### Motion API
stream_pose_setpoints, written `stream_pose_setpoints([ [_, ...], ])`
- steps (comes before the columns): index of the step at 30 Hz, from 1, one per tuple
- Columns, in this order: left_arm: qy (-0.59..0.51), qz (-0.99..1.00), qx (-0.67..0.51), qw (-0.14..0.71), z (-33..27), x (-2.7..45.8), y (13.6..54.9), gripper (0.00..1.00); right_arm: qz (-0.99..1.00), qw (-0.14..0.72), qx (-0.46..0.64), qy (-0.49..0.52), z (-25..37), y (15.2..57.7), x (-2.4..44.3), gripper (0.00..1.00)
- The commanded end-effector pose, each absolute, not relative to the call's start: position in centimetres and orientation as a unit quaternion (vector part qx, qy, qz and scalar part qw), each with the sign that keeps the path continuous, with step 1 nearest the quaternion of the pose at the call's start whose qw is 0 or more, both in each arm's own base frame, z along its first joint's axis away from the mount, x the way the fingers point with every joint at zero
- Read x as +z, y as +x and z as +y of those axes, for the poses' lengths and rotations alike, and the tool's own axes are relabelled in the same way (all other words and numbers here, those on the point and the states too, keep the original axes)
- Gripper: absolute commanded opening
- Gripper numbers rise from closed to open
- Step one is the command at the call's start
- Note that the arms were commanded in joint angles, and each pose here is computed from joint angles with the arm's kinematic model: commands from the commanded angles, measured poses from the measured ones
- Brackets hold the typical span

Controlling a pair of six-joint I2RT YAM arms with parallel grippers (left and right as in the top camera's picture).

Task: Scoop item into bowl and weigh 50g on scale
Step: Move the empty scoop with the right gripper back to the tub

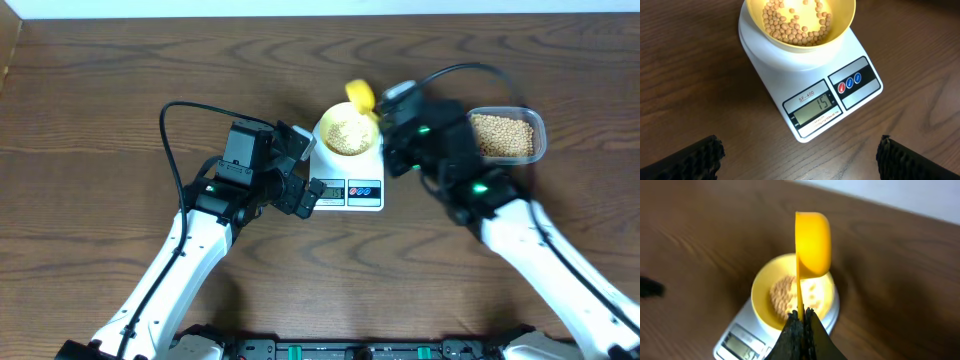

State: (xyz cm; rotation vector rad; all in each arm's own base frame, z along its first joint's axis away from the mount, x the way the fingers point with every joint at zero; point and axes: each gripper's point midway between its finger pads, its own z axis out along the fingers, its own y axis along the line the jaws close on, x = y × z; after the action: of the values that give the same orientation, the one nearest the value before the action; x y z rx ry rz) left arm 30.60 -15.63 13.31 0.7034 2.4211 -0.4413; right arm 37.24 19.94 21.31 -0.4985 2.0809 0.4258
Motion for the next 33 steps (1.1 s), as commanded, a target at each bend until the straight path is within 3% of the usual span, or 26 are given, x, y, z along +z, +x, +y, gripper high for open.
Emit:
stream_pose_setpoints([
  [1, 0.264, 0.907, -0.167, 0.282, -15.6, 12.9, 30.5, 1.0, 0.838, 0.474, 0.227, -0.15, 16.6, 37.3, 24.5, 0.01],
  [7, 0.264, 0.907, -0.167, 0.282, -15.6, 12.9, 30.5, 1.0, 0.89, 0.427, 0.159, -0.022, 5.9, 37.5, 21.6, 0.01],
  [13, 0.264, 0.907, -0.167, 0.282, -15.6, 12.9, 30.5, 1.0, 0.921, 0.364, 0.124, 0.058, 0.6, 35.4, 18.7, 0.01],
  [23, 0.264, 0.907, -0.167, 0.282, -15.6, 12.9, 30.5, 1.0, 0.935, 0.335, 0.0, 0.116, -4.4, 34.2, 16.9, 0.01],
  [33, 0.264, 0.907, -0.168, 0.282, -15.6, 12.9, 30.5, 1.0, 0.952, 0.282, -0.013, 0.116, -5.0, 35.2, 12.3, 0.01],
])
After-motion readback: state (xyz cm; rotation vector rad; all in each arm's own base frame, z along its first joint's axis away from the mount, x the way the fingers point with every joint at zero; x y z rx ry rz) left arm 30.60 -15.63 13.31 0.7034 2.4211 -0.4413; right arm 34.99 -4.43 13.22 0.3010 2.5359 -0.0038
